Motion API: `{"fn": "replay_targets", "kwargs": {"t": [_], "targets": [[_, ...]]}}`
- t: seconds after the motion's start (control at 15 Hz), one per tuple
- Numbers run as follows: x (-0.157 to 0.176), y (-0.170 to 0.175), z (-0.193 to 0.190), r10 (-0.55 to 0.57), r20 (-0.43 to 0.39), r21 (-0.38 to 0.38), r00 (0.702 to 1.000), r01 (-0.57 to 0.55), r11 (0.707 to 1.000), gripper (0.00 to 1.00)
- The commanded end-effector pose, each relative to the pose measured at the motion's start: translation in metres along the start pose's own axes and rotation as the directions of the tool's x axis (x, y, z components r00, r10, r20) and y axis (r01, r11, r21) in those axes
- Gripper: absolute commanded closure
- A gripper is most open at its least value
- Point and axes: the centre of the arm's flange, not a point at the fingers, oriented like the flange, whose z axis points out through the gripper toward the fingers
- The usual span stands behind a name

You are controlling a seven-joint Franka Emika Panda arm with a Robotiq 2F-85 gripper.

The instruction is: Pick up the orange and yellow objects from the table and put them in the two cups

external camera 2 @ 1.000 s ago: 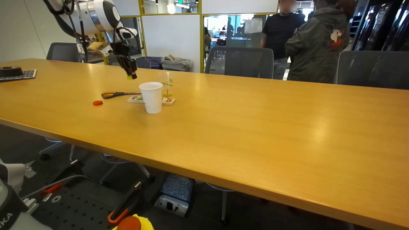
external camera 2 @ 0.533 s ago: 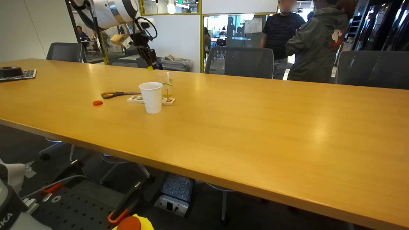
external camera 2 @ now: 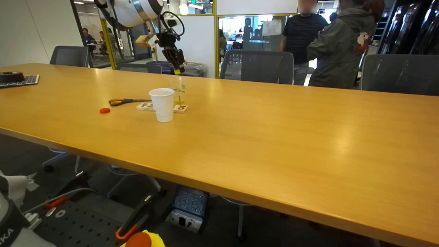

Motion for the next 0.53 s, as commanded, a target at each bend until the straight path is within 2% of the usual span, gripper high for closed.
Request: {"fn": "replay_targets", "kwargs": {"t": [0.0,0.2,0.4,0.47], "targets": [[0.01,0.004,0.003,-0.055,0.077,-0.001,0.996,0.055,0.998,0.8],[0.009,0.006,0.009,-0.092,0.144,0.025,0.985,0.089,0.996,0.8],[0.011,0.007,0.014,-0.108,0.177,0.038,0.978,0.103,0.994,0.79],[0.012,0.007,0.016,-0.106,0.184,0.039,0.977,0.1,0.994,0.33]]}}
